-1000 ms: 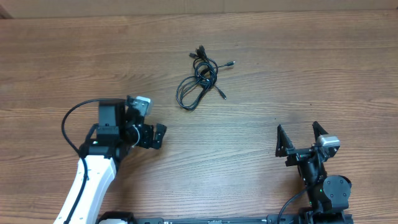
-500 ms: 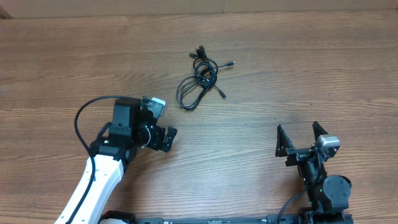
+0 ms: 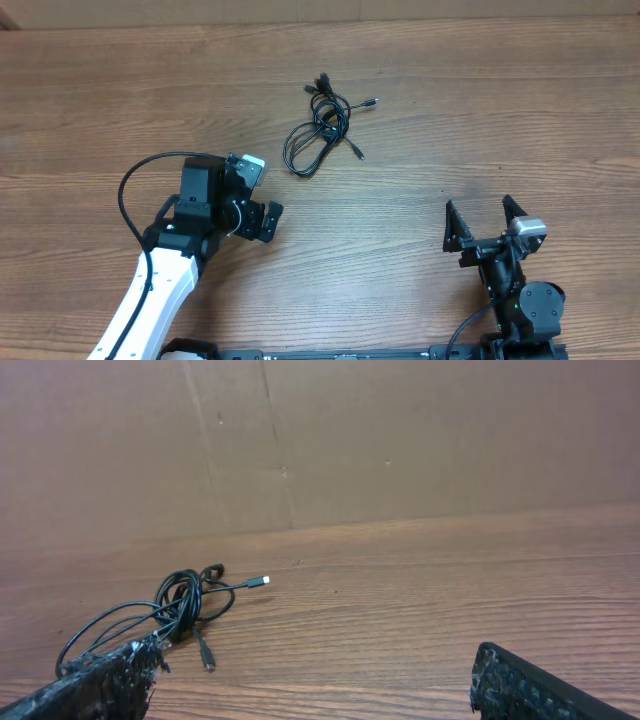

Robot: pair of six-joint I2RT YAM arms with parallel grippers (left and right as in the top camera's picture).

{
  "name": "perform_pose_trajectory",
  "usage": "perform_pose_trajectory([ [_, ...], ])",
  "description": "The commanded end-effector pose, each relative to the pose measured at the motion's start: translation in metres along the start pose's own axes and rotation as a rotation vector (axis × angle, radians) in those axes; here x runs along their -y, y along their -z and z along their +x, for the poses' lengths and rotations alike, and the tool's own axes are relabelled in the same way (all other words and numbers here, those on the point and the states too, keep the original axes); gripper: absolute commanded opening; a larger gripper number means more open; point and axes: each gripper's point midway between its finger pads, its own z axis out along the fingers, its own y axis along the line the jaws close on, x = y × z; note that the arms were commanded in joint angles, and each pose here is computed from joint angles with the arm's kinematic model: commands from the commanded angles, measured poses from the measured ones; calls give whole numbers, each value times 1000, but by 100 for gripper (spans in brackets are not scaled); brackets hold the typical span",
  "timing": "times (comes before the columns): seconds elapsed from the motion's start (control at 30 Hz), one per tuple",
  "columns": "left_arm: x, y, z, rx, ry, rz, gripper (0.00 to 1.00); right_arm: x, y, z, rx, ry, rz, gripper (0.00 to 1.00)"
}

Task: Untangle cables
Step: 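Rotate and position the left gripper beside the black cable bundle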

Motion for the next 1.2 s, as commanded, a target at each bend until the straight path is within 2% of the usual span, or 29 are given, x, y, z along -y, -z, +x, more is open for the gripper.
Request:
perform_pose_trajectory([
  [0.0,-14,4,-12,15,-32,-89,100,1,-1,4,-5,0,6,100],
  [0.13,-25,11,-15,2,-30,-156,100,1,-1,4,-5,0,6,100],
  [0.43,-26,12,-17,2,-31,-159,100,1,-1,4,-5,0,6,100],
  [0.93,10,11,-31,67,-28,48,100,1,-1,4,-5,0,6,100],
  [1.17,12,11,-31,69,-28,64,100,1,-1,4,-5,0,6,100],
])
